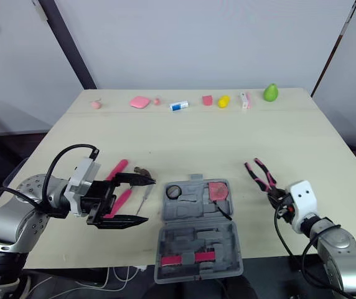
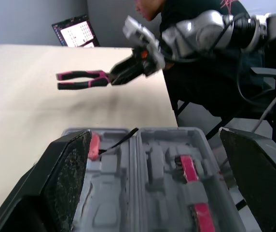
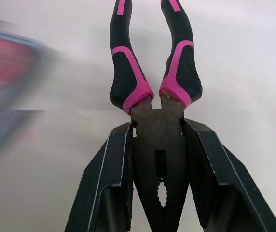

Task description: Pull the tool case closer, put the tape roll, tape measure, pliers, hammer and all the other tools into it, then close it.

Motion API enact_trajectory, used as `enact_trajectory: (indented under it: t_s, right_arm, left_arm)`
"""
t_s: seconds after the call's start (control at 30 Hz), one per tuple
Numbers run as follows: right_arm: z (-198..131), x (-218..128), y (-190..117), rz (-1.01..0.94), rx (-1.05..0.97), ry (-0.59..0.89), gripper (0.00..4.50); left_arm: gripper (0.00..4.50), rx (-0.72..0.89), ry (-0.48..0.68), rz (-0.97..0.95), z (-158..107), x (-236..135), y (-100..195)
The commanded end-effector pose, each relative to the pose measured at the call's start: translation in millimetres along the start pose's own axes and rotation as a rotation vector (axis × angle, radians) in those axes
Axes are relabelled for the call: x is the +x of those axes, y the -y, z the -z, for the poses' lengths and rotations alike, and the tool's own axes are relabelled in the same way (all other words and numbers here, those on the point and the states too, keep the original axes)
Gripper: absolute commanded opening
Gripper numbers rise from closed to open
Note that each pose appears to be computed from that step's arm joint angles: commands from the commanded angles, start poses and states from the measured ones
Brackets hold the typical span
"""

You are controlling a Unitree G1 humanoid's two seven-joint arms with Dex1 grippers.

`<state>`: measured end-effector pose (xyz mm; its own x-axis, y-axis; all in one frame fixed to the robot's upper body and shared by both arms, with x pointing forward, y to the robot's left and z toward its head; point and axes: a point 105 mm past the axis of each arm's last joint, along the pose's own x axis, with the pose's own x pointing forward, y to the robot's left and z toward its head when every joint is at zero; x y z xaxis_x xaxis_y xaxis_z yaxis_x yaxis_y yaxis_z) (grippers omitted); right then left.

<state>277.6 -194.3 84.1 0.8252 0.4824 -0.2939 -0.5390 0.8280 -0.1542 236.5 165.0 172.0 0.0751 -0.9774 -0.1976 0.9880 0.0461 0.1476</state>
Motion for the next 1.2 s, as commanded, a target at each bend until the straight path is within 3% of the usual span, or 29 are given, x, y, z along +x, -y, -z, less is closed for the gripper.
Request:
enact_trajectory:
  t_s: [0.03, 0.27, 0.47, 0.83, 1.2]
  right_arm:
    - [-21.8, 6.5, -23.4, -0.213, -0.136, 0.002, 0.97]
    - [-45.6, 29.6, -63.0, -0.571, -0.313, -0.064, 0.97]
    - [-68.7, 52.6, -81.4, -0.743, -0.439, -0.104, 0.97]
    - [-63.0, 73.3, -85.0, -0.812, -0.596, -0.269, 0.97]
    - [-62.3, 88.9, -98.6, -0.825, -0.632, -0.284, 0.97]
  left_arm:
    - [4.5, 0.024, -0.015, -0.031, 2.6, -15.1, -2.4]
    - [4.5, 0.018, -0.062, -0.039, 14.1, -29.9, -2.3]
    - [4.5, 0.033, -0.067, -0.083, 12.1, -41.5, -8.1]
    - [4.5, 0.015, -0.107, -0.121, 19.7, -54.8, -9.0]
    - [4.5, -0.019, -0.105, -0.17, 23.3, -64.4, -13.9]
